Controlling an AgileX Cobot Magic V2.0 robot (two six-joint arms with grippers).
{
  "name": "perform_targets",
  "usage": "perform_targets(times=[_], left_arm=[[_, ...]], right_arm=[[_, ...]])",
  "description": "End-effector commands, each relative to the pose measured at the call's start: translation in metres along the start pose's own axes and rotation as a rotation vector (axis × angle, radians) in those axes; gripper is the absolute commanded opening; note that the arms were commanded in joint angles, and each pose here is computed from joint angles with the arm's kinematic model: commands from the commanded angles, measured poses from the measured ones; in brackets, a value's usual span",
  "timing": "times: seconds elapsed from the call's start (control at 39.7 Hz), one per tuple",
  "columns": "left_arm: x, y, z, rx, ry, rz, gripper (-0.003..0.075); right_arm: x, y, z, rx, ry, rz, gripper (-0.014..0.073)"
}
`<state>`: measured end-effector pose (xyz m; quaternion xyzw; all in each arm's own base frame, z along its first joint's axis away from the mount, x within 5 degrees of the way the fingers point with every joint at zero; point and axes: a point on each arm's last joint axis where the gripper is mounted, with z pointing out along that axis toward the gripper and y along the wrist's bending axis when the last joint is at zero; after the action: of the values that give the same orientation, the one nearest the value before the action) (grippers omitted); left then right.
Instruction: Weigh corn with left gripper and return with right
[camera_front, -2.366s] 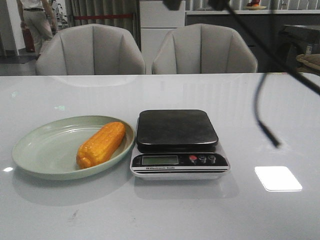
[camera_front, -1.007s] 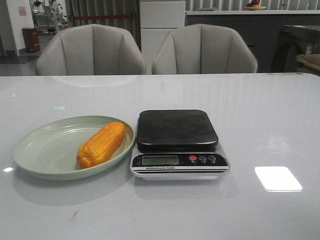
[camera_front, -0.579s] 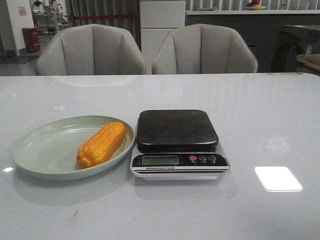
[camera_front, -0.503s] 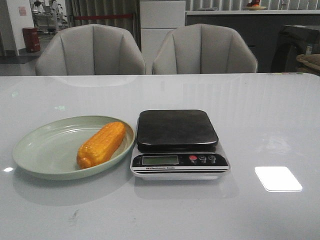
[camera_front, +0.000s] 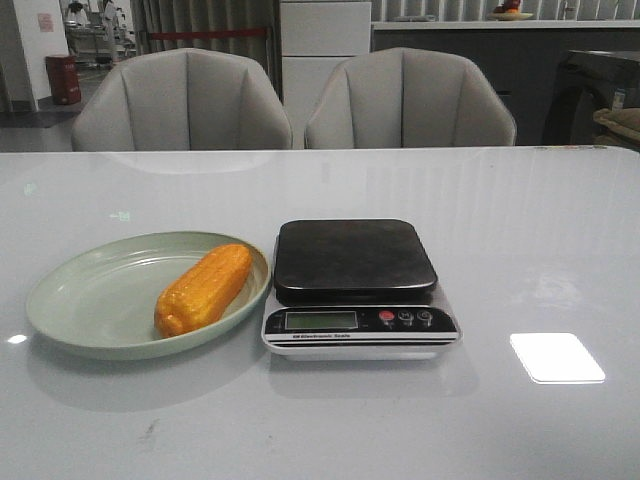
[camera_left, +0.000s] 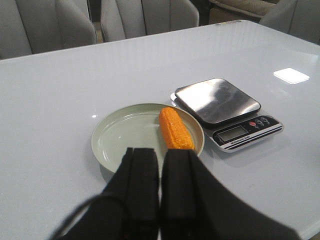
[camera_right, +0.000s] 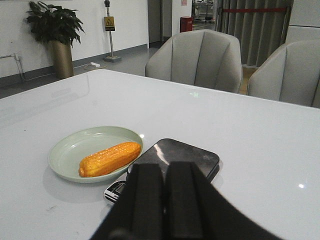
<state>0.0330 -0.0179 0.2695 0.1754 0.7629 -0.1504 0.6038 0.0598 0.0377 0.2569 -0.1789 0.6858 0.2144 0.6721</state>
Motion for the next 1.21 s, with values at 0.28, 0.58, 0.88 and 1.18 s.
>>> perform_targets(times=[0.28,0.58,0.88,1.18], left_arm=[[0.025,0.015,0.023,-0.251,-0.173,-0.047,0.0113],[0.057,0.025,0.025,-0.435,-0.274,-0.054,0.0113],[0.061,0.027,0.027,-0.449,-0.326,-0.054,0.0113],[0.062,0.027,0.027,-0.449,-0.324,-0.055,0.0113]], right_arm=[[-0.015,0.001,0.0,-0.006,-0.091,-0.019,0.0142],[-0.015,0.001,0.0,-0.006,-0.092,-0.019,0.0142],[-0.015,0.001,0.0,-0.006,-0.092,-0.019,0.0142],[-0.015,0.001,0.0,-0.006,-0.092,-0.019,0.0142]])
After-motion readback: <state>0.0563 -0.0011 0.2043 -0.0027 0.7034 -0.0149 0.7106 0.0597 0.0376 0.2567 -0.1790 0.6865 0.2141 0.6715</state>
